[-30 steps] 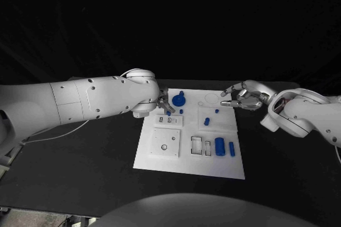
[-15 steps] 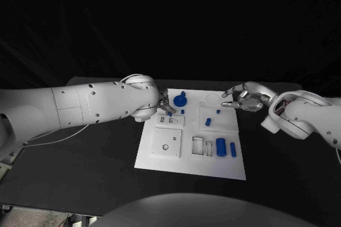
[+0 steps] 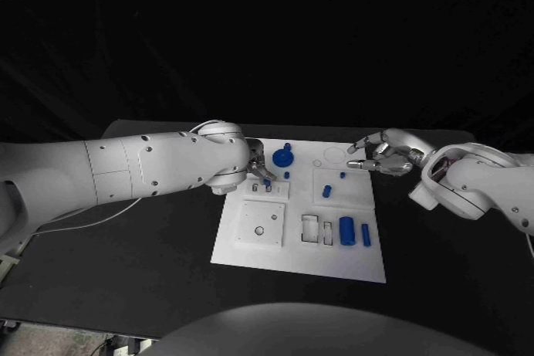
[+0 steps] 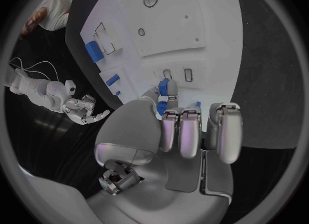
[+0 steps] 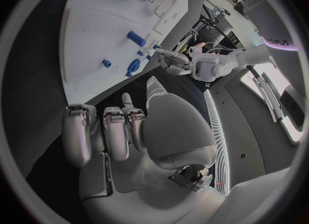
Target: Assemble the parts on the task board
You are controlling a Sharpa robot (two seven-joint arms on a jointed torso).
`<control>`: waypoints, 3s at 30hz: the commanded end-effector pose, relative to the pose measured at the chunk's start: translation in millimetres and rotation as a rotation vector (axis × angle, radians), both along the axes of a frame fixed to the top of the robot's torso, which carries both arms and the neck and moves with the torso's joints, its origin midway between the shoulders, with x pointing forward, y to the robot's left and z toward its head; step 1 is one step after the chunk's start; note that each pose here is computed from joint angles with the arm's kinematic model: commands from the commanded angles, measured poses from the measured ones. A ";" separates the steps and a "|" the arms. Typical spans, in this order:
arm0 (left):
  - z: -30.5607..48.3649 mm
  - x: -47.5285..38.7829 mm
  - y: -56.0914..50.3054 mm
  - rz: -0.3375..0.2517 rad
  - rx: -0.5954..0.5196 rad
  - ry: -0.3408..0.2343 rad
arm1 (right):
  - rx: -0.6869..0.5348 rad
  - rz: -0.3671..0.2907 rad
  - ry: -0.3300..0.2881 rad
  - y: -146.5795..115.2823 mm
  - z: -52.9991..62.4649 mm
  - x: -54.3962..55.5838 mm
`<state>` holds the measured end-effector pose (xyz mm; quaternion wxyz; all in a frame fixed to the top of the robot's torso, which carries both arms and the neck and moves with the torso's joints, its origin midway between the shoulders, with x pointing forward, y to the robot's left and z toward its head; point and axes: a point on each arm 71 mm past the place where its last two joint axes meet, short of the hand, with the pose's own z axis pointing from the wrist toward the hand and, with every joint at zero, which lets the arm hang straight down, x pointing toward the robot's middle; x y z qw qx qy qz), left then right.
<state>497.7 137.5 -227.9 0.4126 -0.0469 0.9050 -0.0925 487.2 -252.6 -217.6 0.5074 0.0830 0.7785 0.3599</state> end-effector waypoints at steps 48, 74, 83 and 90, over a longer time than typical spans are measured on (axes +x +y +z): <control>-5.9 -2.2 -3.6 -0.043 0.032 0.047 | 0.000 0.011 0.013 1.5 -2.1 -0.9; -11.1 -2.9 -6.1 -0.054 0.042 0.052 | 0.001 0.011 0.012 0.6 -2.3 -1.8; -8.9 -5.1 -3.6 -0.042 0.020 0.018 | 0.001 0.008 0.011 -0.7 -2.4 -2.1; -2.1 -9.4 -2.0 -0.030 -0.008 -0.071 | 0.002 0.006 0.010 -1.8 -3.1 -2.5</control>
